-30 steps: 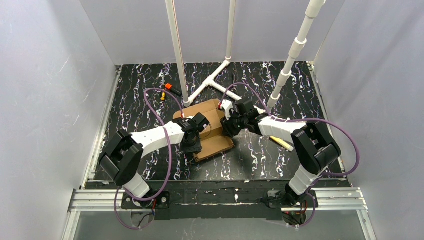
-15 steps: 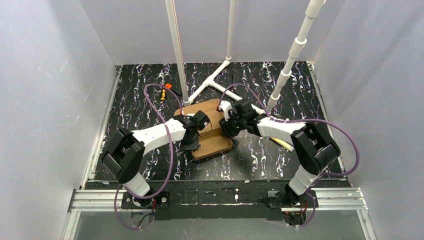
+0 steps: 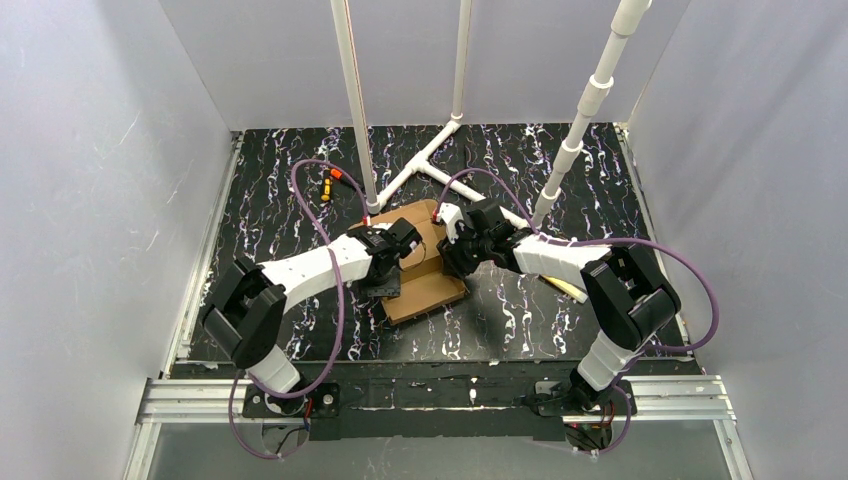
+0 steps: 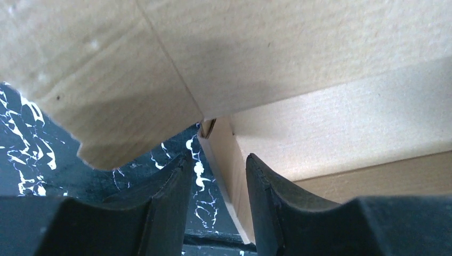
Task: Fold the paper box
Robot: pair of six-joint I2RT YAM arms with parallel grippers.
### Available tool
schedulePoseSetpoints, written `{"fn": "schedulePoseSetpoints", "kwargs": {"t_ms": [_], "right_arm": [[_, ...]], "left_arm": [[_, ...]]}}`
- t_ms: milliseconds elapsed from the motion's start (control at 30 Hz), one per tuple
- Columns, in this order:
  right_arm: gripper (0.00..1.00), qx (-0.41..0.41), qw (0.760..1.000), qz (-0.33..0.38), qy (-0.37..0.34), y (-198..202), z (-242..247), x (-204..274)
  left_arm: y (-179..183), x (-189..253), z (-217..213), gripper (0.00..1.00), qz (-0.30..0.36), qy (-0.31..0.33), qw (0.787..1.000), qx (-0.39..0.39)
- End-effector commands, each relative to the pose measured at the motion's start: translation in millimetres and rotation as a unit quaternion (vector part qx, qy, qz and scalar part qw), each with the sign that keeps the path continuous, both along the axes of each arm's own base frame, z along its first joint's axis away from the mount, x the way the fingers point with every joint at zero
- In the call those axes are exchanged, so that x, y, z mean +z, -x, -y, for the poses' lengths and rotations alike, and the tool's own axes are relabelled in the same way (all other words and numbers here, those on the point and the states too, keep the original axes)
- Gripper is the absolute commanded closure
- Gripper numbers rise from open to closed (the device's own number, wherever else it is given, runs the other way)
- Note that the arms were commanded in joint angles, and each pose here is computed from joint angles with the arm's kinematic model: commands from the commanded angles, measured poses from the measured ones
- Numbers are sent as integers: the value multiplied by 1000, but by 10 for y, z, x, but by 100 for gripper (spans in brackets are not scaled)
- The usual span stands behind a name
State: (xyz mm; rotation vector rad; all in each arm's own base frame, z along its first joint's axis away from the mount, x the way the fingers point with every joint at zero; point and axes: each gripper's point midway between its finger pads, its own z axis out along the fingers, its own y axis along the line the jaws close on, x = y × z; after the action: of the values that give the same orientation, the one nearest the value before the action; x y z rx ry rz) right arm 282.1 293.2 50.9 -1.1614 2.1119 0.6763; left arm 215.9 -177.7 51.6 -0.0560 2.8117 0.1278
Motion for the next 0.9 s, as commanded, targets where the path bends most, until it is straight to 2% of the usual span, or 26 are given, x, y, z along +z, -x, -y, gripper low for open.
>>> {"fn": "schedulePoseSetpoints", "kwargs": {"t_ms": [0, 67, 133, 333, 433, 533, 700, 867], "right_arm": [[52, 6, 1000, 24, -17, -115, -104, 163], [52, 5, 1000, 25, -17, -120, -102, 170], [52, 5, 1000, 25, -17, -122, -101, 170], [52, 5, 1000, 25, -17, -133, -89, 169], [51, 8, 1000, 23, -17, -128, -83, 173], [49, 11, 999, 24, -19, -133, -76, 196], [49, 13, 999, 24, -23, -144, -65, 208], [49, 14, 999, 22, -21, -143, -63, 185]], "left_arm": [[-122, 21, -52, 63, 8, -42, 999, 5], [-142, -16, -33, 76, 4, -46, 999, 5], [-148, -52, -13, 99, -1, -46, 999, 3], [-130, -25, 8, 100, 6, -29, 1000, 5], [-129, 144, 49, 70, 25, 0, 1000, 3], [-117, 370, 118, 56, 51, 49, 997, -4], [61, 512, 174, 51, 55, 114, 992, -16], [326, 283, 193, 50, 11, 149, 989, -1]]}}
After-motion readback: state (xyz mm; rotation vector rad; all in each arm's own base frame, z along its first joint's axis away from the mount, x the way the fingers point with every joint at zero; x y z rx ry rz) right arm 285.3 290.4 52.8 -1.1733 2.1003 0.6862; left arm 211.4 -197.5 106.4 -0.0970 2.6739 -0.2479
